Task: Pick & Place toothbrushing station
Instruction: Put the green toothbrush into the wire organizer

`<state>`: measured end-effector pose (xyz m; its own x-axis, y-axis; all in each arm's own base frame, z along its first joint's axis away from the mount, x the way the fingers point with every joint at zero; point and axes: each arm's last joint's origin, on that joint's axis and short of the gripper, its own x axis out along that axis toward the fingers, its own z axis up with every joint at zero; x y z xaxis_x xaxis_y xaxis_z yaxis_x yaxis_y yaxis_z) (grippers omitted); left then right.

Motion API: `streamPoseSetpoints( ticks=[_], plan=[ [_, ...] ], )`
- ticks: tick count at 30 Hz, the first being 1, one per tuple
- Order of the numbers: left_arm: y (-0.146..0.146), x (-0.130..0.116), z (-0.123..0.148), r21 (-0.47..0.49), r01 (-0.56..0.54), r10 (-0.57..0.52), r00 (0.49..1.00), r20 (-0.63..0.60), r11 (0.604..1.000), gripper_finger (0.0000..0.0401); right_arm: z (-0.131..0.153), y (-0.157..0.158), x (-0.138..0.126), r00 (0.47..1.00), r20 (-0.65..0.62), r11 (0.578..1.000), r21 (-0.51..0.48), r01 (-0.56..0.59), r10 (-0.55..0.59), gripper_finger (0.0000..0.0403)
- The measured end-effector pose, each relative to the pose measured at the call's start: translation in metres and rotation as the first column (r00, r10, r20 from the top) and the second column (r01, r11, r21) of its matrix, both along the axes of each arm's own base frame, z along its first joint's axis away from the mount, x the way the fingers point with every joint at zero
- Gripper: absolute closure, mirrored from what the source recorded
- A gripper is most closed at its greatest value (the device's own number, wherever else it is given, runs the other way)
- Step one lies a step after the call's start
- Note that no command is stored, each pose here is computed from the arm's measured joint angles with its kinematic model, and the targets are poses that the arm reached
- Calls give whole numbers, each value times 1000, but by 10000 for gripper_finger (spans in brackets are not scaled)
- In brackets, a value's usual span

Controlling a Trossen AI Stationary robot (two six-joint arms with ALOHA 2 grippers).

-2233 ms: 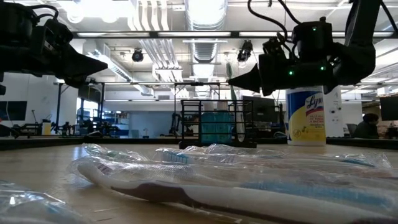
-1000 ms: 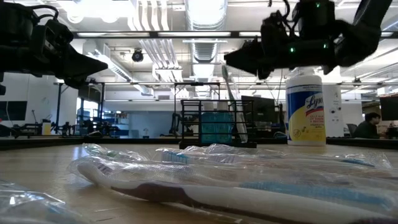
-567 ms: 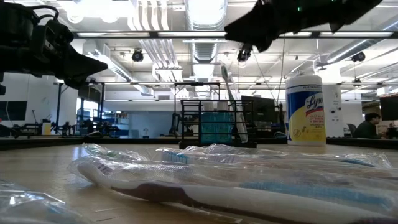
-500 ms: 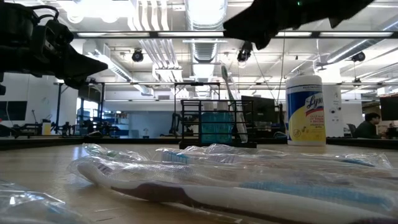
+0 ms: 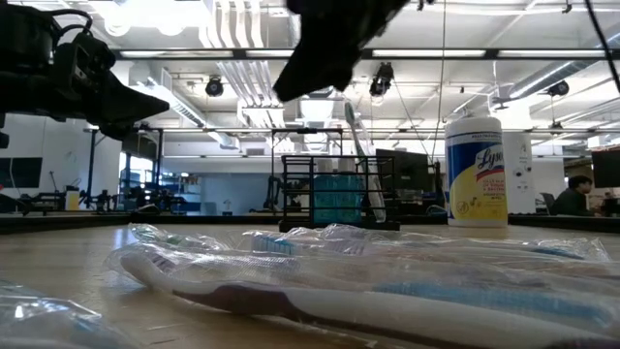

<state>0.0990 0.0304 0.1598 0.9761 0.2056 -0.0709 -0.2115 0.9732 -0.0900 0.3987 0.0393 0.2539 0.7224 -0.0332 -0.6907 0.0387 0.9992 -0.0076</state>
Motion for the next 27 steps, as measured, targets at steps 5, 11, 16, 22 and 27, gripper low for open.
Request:
streamPoseSetpoints(
  ticks=[5,11,16,22,27],
  plan=[
    [0,0,0,-1,1,-1,1000,-3,1000,394,-18,6,38,989,-139,999,24,-49,52,282],
    [0,0,-1,-15,0,0,1000,-11,1000,394,-48,14,76,978,-171,988,118,-103,123,282],
    [0,0,-2,-30,-1,1,1000,-13,1000,394,-69,23,99,977,-177,986,141,-92,117,282],
    [0,1,-2,-42,-3,2,1000,-19,999,394,-77,38,120,971,-201,966,247,-77,129,282],
    [0,1,-3,-64,-2,1,1000,-27,998,394,-87,40,128,962,-260,966,257,-7,76,257]
  ],
)
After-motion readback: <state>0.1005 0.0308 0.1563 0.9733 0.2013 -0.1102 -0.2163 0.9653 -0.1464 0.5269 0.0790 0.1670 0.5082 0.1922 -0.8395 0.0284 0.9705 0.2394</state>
